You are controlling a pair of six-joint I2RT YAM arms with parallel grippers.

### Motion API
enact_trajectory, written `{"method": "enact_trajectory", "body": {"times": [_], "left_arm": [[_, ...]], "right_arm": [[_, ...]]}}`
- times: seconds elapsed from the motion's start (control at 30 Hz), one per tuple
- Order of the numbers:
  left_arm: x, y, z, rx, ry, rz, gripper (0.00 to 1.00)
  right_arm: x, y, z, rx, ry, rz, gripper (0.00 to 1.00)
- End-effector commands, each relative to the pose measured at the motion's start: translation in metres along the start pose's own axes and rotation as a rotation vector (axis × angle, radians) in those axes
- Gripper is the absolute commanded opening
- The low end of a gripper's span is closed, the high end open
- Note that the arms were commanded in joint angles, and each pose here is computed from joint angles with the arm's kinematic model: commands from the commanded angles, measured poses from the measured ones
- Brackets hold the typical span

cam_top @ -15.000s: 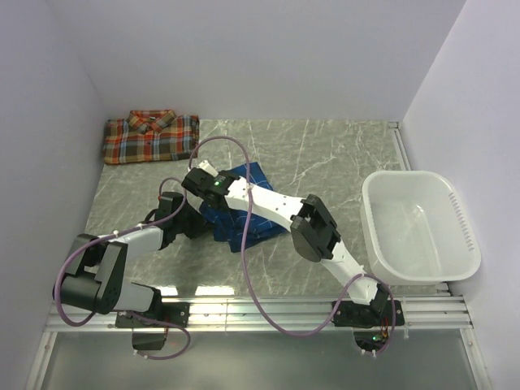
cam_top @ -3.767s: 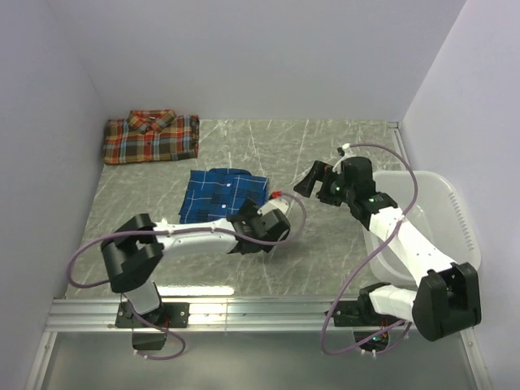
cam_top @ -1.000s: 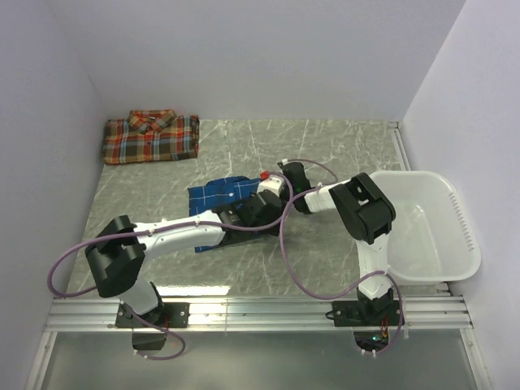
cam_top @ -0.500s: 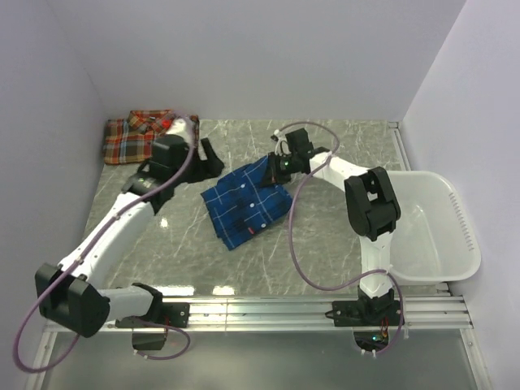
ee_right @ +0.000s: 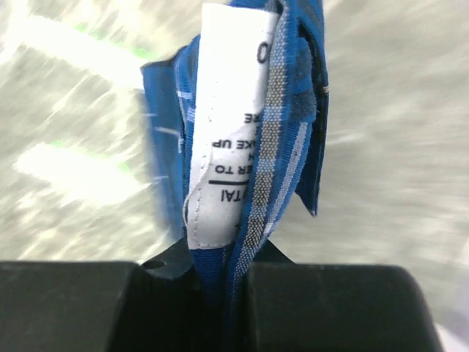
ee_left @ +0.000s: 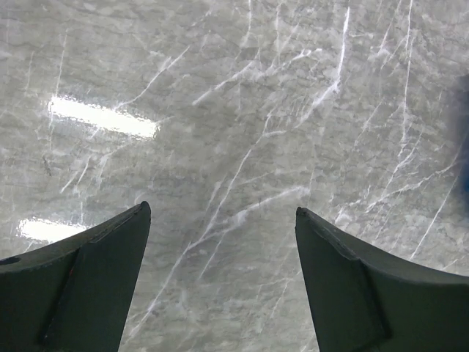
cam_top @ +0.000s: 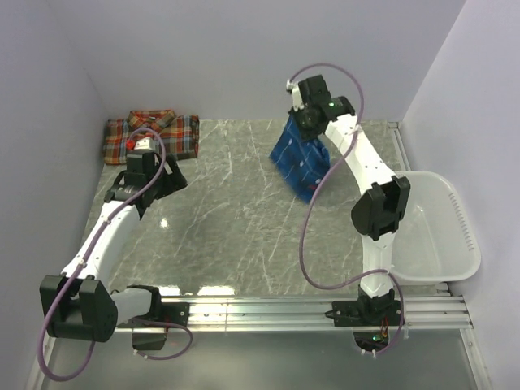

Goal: Fold and stack the long sleeve shirts
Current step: Fold the shirt

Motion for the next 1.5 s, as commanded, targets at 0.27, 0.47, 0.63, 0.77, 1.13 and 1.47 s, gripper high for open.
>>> {"method": "enact_trajectory", "body": {"times": [0.27,0.47,0.63,0.77,1.13,1.47], "left_arm": [[0.011,0.01,0.012,-0.076,0.042,-0.008,0.85],[0.015,0.011,0.012,-0.085,0.054,0.011,0.85],[0.019,0.015,0.016,-0.108,0.068,0.031,0.85],[0.024,0.019,0.018,-0.129,0.087,0.045,0.85],[0.029,0.019,0.02,-0.14,0.109,0.049,0.84],[0.03,0.018,0.02,-0.134,0.143,-0.006,0.85]], "right_arm": [[0.028,0.083,0.024,-0.26,0.485,-0.689,0.0],[0.07,-0.032,-0.046,-0.04,0.638,-0.852,0.0],[0.147,-0.073,-0.118,-0.03,0.805,-0.762,0.0],[0.187,-0.076,-0.153,-0.039,0.881,-0.669,0.0],[0.243,-0.081,-0.201,-0.034,0.934,-0.533,0.23],[0.284,-0.031,-0.209,-0.046,0.85,-0.251,0.66]]}}
Point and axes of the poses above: each gripper's point midway between its finger pads, its own y axis back along the fingers, its own x axis along the line the jaws close on, z = x × y, the point moved 8 cm from there along y, back along the fingers, and after that the axes turned 13 degrees about -y, right-handed, at the moved point
